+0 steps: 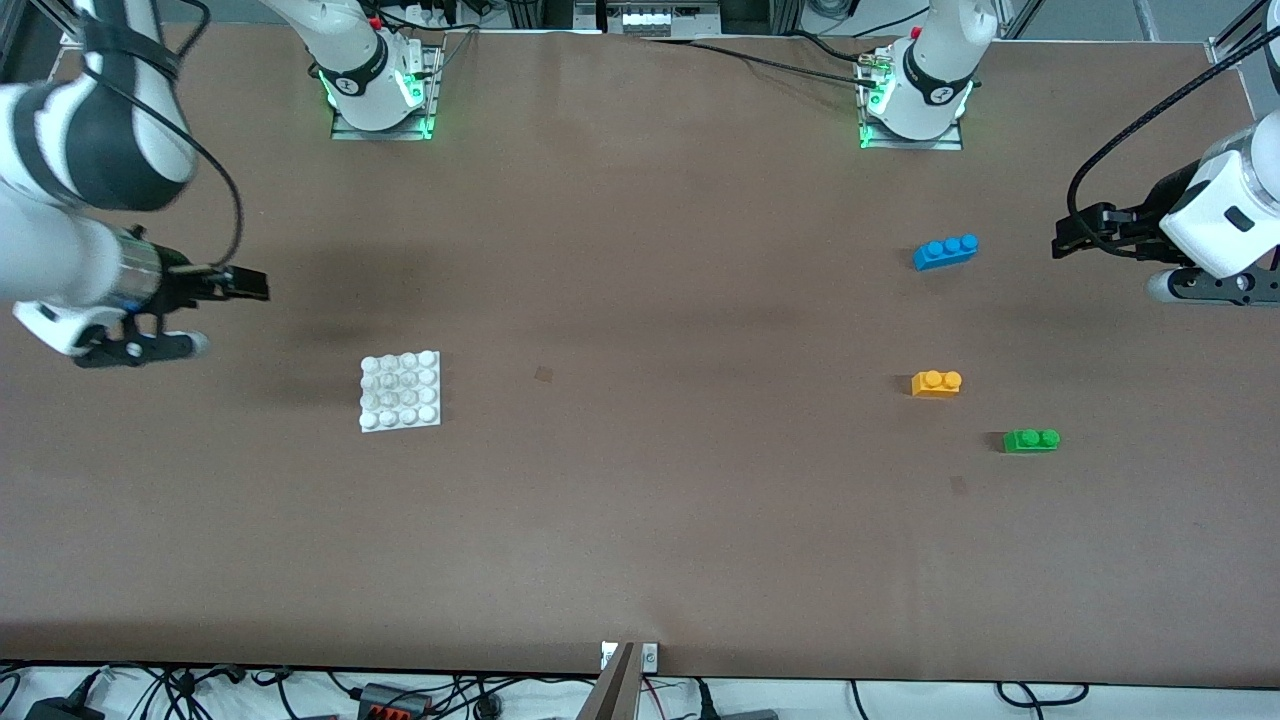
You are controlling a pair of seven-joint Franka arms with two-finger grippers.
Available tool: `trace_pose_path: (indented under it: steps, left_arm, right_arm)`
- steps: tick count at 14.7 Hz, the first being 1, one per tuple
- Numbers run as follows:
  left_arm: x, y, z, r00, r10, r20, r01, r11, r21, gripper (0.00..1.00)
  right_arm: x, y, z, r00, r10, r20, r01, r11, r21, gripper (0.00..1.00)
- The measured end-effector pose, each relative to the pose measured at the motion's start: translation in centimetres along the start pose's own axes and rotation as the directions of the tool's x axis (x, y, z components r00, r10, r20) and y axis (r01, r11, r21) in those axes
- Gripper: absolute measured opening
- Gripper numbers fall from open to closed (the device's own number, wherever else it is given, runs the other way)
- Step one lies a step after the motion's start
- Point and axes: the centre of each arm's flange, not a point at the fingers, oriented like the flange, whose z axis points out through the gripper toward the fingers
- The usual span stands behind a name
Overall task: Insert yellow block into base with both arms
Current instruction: 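Reach the right gripper to the white plate while the left gripper reaches the yellow block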
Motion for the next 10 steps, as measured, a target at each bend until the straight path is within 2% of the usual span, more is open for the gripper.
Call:
trace_pose_path:
  steps: [4, 6, 10]
  left_arm:
    - [0.0, 0.0, 0.1, 1.000, 0.000, 0.005, 0.000, 1.000, 0.000, 1.00]
    - [0.3, 0.2, 0.5, 1.000, 0.003, 0.014, -0.003, 1.000, -0.001, 1.00]
    - [3.3, 1.0, 3.3, 1.000, 0.003, -0.010, -0.004, 0.998, -0.069, 1.00]
  right_arm:
    - [4.4, -2.9, 6.1, 0.997, -0.040, -0.060, 0.038, 0.999, -0.026, 1.00]
    - [5.9, -3.2, 9.8, 0.993, -0.034, -0.110, 0.031, 0.999, -0.030, 1.00]
    - [7.0, -3.7, 17.2, 0.990, 0.047, -0.135, -0.043, 0.999, 0.031, 1.00]
